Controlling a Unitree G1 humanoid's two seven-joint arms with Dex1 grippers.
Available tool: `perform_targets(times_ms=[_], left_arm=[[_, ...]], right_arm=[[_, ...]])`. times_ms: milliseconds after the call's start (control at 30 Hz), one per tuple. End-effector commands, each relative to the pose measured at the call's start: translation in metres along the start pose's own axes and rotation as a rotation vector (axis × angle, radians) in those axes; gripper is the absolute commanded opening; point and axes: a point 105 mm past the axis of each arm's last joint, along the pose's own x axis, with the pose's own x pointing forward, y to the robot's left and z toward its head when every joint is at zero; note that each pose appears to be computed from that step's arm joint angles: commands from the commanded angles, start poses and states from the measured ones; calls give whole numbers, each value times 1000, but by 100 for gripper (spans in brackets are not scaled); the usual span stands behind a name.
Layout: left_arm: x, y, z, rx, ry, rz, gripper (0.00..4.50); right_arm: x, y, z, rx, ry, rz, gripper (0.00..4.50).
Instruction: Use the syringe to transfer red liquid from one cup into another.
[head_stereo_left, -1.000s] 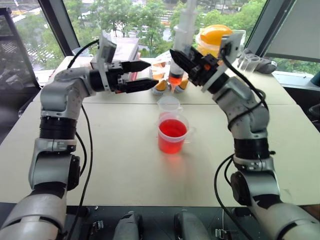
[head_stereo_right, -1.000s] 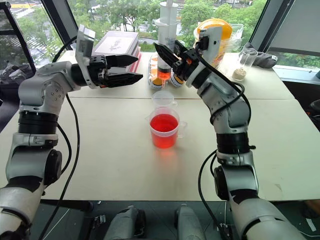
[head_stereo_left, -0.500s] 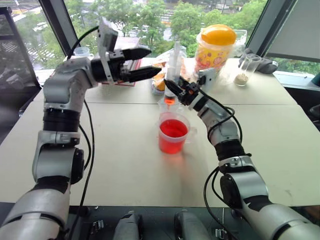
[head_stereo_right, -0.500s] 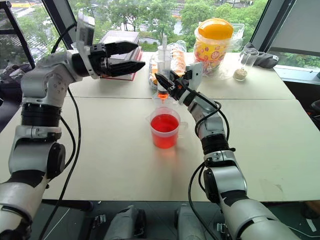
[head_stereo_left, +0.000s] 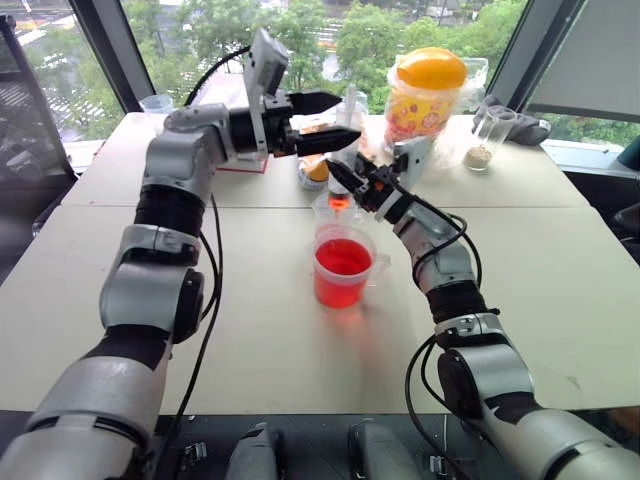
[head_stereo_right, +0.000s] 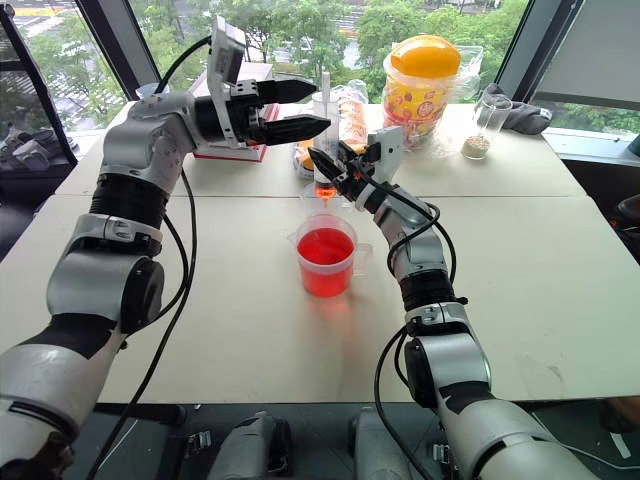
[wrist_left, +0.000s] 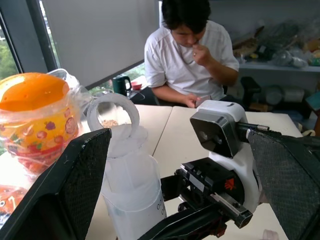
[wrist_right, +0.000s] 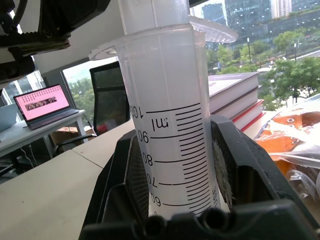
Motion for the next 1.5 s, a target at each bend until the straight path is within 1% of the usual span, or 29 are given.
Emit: perform_targets(times_ms=[33, 333, 433, 533, 600, 667, 867, 967, 1333, 1500], left_arm=[[6, -1, 25, 65, -40, -16, 447], [16, 3, 24, 45, -45, -5, 447], [19, 3, 22, 34, -44, -8, 367], [21, 4, 19, 26, -42, -7, 207], [22, 4, 18, 22, -43, -4, 115], [22, 5, 17, 20, -44, 2, 6], [18, 7, 9, 31, -15, 13, 2], [14, 10, 4, 32, 5, 29, 2], [1, 10, -16, 14, 62, 43, 2], [-1, 8, -21, 13, 80, 35, 2]], right_arm=[[4, 1, 13, -33, -43, 9, 140], [3, 3, 8, -48, -22, 21, 140], [2, 3, 9, -51, -22, 21, 140], [2, 3, 9, -55, -22, 23, 140], [2, 3, 10, -57, -23, 24, 140], [2, 4, 10, -59, -23, 27, 140], [2, 3, 12, -74, -18, 31, 140], [0, 3, 17, -85, -23, 34, 140], [5, 13, 57, -95, -83, 75, 140], [9, 15, 64, -93, -93, 83, 140]])
